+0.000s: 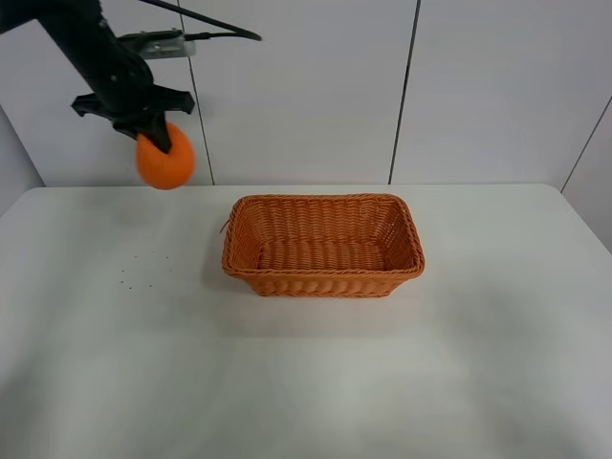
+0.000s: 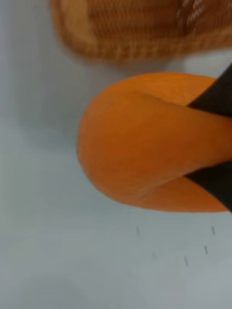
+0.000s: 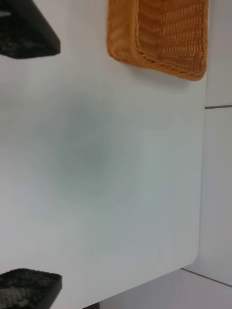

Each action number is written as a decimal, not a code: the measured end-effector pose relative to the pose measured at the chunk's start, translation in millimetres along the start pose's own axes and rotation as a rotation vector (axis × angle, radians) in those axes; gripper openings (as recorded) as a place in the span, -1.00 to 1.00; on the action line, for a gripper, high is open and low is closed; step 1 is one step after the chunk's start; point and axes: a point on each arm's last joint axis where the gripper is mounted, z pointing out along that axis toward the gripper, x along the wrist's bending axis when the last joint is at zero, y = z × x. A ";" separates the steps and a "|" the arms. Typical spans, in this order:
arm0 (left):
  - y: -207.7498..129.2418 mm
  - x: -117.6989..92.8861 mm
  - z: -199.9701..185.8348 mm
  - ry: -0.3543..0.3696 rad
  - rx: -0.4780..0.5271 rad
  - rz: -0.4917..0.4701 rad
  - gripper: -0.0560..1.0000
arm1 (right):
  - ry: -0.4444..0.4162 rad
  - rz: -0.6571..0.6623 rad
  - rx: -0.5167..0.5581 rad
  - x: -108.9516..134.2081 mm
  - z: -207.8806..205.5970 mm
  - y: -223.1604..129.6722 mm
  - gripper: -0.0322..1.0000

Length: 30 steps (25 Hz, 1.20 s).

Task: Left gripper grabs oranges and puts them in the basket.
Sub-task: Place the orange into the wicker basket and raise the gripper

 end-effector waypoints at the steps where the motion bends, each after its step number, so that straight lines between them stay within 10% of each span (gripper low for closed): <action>1: 0.0 -16.8 1.5 -0.013 0.003 0.034 -0.52 | 0.000 0.000 0.000 0.0 0.0 0.0 0.41; 13: -2.3 -172.6 66.1 -0.132 -0.008 0.318 -0.52 | 0.000 0.000 0.000 0.0 0.0 0.0 0.41; 22: -15.0 -203.0 143.0 -0.138 0.049 0.367 -0.48 | 0.000 0.000 0.000 0.0 0.0 0.0 0.41; 30: -18.7 -200.8 147.4 -0.128 0.092 0.369 0.70 | 0.000 0.000 0.000 0.0 0.0 0.0 0.41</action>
